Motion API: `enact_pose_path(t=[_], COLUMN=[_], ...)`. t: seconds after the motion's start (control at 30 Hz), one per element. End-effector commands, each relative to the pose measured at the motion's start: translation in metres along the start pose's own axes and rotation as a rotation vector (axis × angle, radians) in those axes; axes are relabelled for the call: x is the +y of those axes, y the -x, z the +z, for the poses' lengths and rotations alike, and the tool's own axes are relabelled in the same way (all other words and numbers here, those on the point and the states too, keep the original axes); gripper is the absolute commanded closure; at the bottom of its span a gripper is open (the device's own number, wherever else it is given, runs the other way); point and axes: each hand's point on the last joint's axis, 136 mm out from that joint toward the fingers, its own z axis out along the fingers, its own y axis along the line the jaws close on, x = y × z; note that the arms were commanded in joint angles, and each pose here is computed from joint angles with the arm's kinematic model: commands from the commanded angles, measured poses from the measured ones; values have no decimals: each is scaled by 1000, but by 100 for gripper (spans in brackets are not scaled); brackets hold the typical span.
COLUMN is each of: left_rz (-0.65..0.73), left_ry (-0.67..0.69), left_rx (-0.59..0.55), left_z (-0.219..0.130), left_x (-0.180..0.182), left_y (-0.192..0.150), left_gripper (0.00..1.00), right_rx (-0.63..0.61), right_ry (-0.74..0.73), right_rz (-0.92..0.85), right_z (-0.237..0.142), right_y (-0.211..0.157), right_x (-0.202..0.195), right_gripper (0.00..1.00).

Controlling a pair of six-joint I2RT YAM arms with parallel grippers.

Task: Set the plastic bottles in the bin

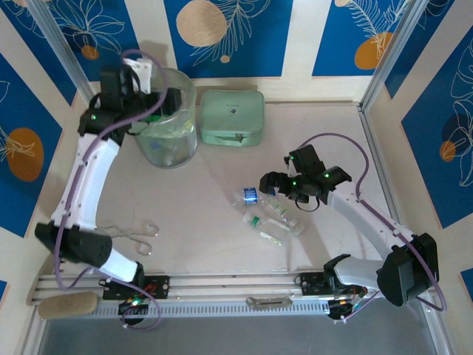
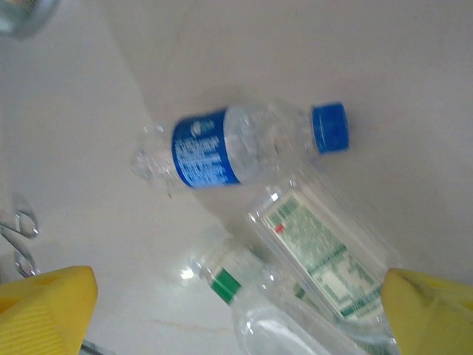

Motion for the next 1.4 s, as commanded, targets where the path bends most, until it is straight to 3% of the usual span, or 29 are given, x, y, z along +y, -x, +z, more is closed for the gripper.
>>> enact_pose_path(t=[0.0, 0.27, 0.47, 0.73, 1.37], left_rz=[-22, -239, -317, -315, -321], left_ry=[-116, -382, -455, -421, -394], left_rx=[-33, -18, 100, 225, 259], left_z=[1, -5, 10, 29, 38], left_x=[-38, -99, -129, -144, -145], left_y=[-21, -101, -157, -212, -230], left_gripper=[0, 0, 0, 0, 0], right_rx=[107, 165, 216, 241, 272], right_ry=[-108, -252, -396, -487, -527], right_rz=[-43, -206, -347, -435, -428], right_z=[2, 20, 42, 66, 92], right_y=[-29, -35, -32, -22, -16], right_x=[-19, -24, -32, -39, -63], right_gripper=[1, 5, 7, 8, 12])
